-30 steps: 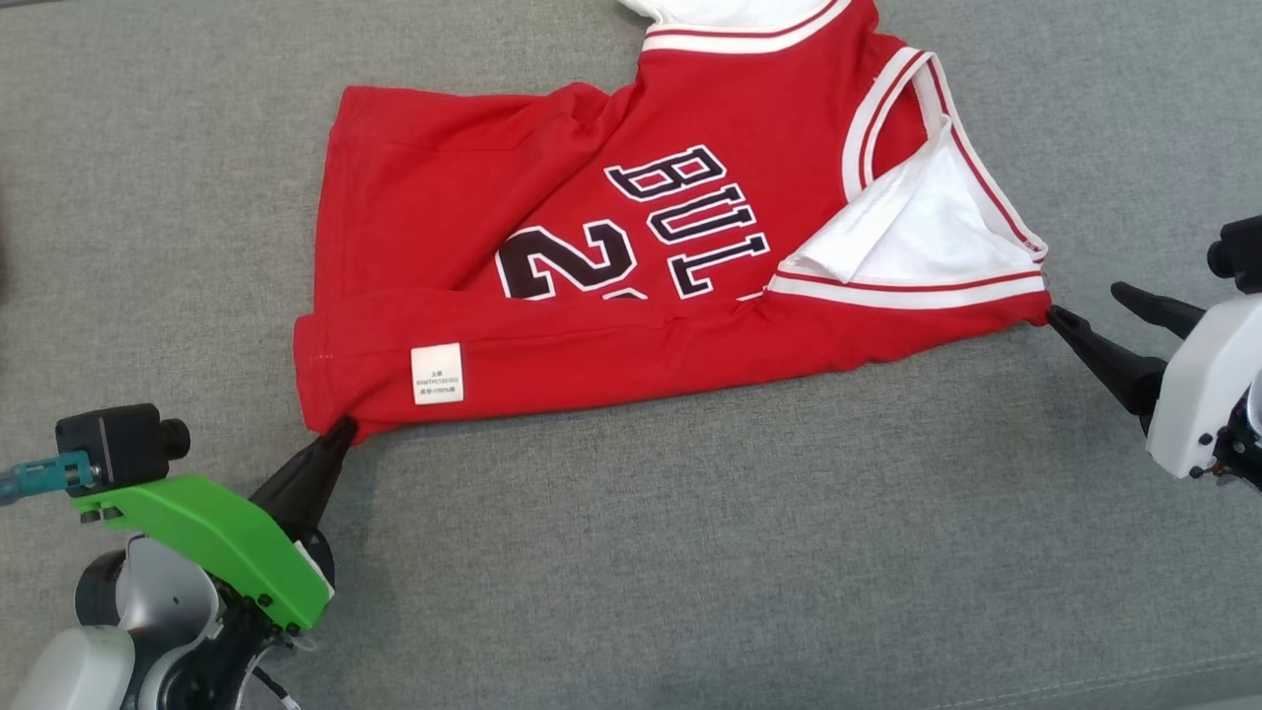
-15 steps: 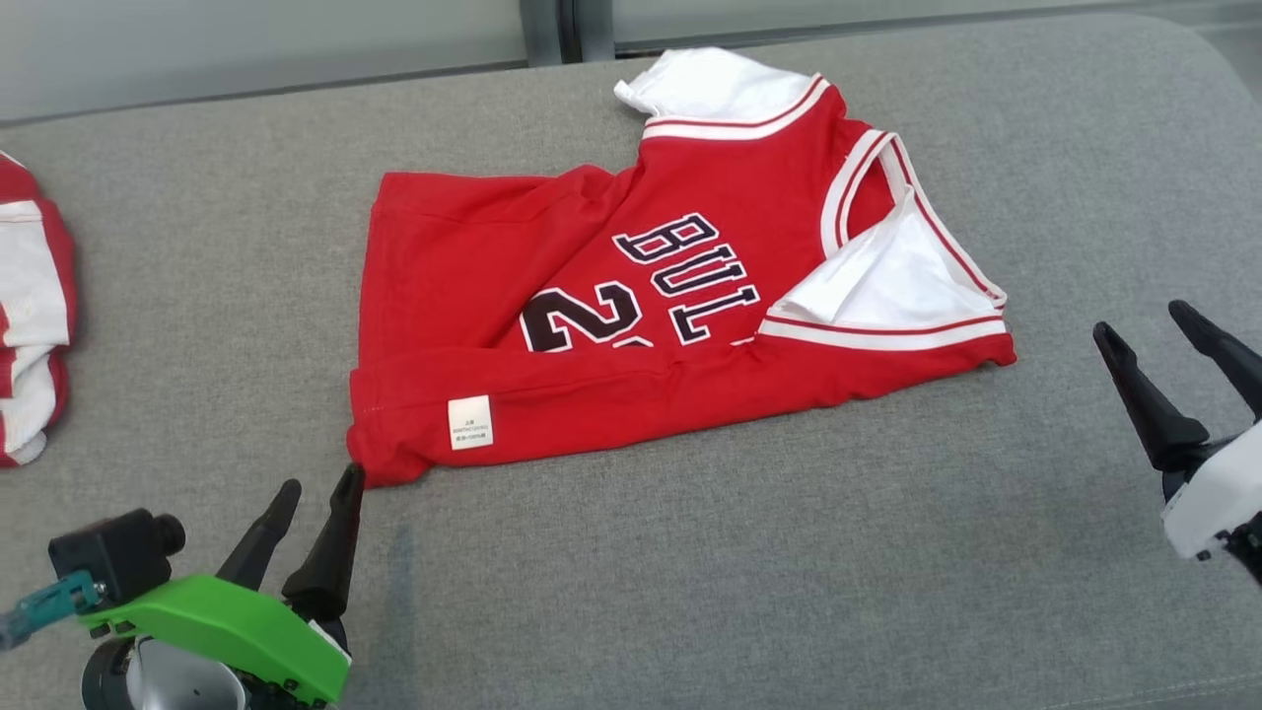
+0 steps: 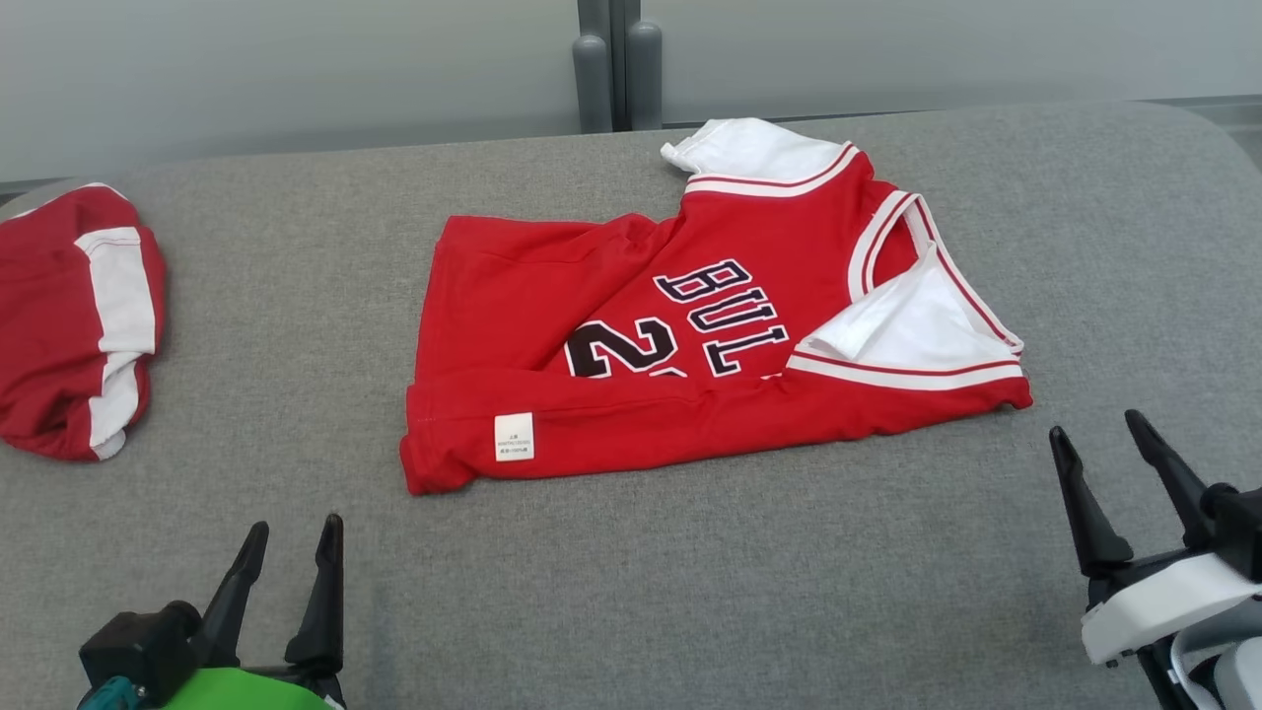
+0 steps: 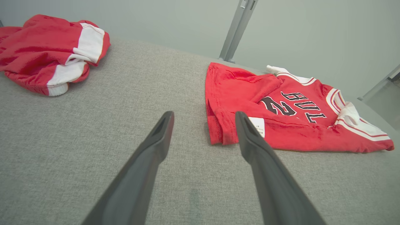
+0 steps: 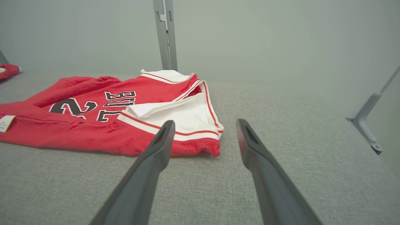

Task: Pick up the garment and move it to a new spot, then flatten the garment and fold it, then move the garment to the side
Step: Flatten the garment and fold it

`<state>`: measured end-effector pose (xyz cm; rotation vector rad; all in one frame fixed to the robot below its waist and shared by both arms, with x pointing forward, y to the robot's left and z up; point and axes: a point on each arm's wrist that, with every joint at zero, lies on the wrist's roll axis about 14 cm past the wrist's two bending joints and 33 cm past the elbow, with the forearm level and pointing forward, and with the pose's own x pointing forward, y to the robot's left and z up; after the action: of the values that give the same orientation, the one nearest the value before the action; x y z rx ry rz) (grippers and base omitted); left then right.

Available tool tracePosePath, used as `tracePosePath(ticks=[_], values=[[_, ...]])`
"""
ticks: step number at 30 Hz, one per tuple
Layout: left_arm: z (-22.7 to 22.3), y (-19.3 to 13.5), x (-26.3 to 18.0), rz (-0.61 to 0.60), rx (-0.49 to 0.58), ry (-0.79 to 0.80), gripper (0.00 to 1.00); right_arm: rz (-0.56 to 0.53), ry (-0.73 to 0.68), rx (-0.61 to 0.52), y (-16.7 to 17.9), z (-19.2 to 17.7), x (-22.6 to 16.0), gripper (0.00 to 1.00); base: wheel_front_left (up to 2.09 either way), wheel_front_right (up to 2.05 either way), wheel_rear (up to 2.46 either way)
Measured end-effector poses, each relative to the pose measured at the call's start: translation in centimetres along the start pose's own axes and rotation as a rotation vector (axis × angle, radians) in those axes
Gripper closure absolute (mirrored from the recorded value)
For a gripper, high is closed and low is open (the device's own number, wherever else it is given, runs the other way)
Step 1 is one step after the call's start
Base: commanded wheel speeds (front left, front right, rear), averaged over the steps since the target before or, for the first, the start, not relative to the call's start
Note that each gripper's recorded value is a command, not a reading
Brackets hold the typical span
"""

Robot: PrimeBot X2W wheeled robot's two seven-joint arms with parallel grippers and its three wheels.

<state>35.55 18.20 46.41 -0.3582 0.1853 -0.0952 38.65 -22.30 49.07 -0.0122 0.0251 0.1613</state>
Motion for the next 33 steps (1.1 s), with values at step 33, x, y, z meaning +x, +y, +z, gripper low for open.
tracePosePath(ticks=[33], values=[[-2.8,-0.8,4.5,-0.088,0.104,0.123,0.00,0.095,0.265,-0.061,-0.1,-1.8,7.1,0.00,0.00,0.00,0.00]])
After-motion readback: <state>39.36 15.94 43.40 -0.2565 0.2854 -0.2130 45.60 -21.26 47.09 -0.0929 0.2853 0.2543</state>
